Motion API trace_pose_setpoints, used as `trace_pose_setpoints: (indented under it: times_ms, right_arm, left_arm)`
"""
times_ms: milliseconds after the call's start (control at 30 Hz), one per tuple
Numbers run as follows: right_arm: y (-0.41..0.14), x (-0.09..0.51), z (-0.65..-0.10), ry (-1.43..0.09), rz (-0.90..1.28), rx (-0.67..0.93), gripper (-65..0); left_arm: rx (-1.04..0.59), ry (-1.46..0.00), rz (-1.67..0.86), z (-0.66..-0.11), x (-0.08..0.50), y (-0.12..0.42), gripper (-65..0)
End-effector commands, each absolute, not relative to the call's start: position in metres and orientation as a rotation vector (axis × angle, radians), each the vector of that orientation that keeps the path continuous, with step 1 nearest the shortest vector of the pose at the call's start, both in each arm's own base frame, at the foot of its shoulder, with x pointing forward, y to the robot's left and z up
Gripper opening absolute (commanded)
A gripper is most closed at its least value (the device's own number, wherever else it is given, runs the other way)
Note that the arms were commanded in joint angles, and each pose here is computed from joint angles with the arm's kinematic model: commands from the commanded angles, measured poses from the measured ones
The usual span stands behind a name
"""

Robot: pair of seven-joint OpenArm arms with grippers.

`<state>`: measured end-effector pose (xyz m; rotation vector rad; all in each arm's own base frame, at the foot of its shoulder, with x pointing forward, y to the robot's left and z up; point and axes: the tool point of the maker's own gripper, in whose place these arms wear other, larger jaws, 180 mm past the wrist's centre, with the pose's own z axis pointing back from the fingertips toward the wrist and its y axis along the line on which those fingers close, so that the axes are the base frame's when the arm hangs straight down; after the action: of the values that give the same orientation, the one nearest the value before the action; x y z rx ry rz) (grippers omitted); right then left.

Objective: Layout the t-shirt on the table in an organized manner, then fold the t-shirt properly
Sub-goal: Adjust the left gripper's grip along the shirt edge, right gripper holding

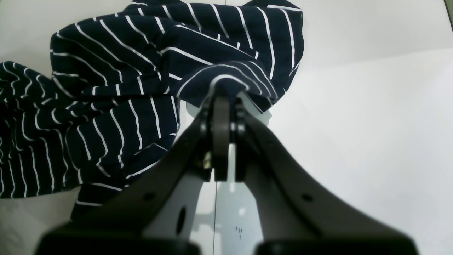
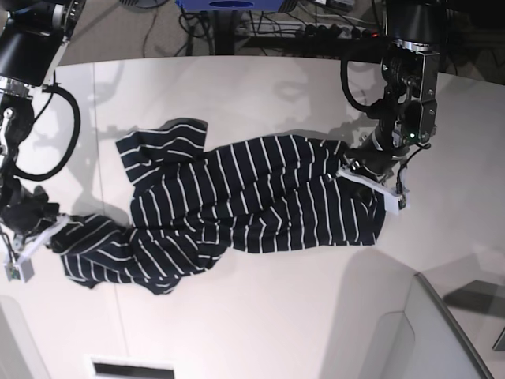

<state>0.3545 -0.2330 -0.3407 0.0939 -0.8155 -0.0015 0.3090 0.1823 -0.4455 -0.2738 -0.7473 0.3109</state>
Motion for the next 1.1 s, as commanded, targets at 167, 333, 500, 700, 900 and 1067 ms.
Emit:
trace_pose_setpoints:
  times_ms: [167, 333, 500, 700, 900, 1067]
  right_arm:
    - [-0.236, 0.365, -0.325, -0.872, 0.006, 0.087, -64.8]
    - [-0.236, 0.365, -0.325, -0.872, 0.007, 0.088, -64.8]
    - [-0.236, 0.365, -0.325, -0.872, 0.007, 0.088, -64.8]
    - [-0.236, 0.364, -0.325, -0.870, 0.007, 0.086, -64.8]
    - [-0.236, 0.364, -0.326, -0.867, 0.008, 0.086, -64.8]
    - [-0.236, 0.364, -0.326, -0.867, 0.008, 0.086, -64.8]
  left_arm:
    - [-0.283, -0.802, 0.298, -0.430, 0.321, 0.183, -65.0]
    - [-0.293, -0.783, 0.277, -0.423, 0.317, 0.180, -65.0]
    - [-0.293, -0.778, 0.276, -0.424, 0.317, 0.179, -64.5]
    - [-0.293, -0.781, 0.278, -0.423, 0.318, 0.180, -59.2]
    - [-0.287, -0.787, 0.307, -0.422, 0.318, 0.188, -59.1]
    - [-0.274, -0.792, 0.360, -0.423, 0.318, 0.202, -59.7]
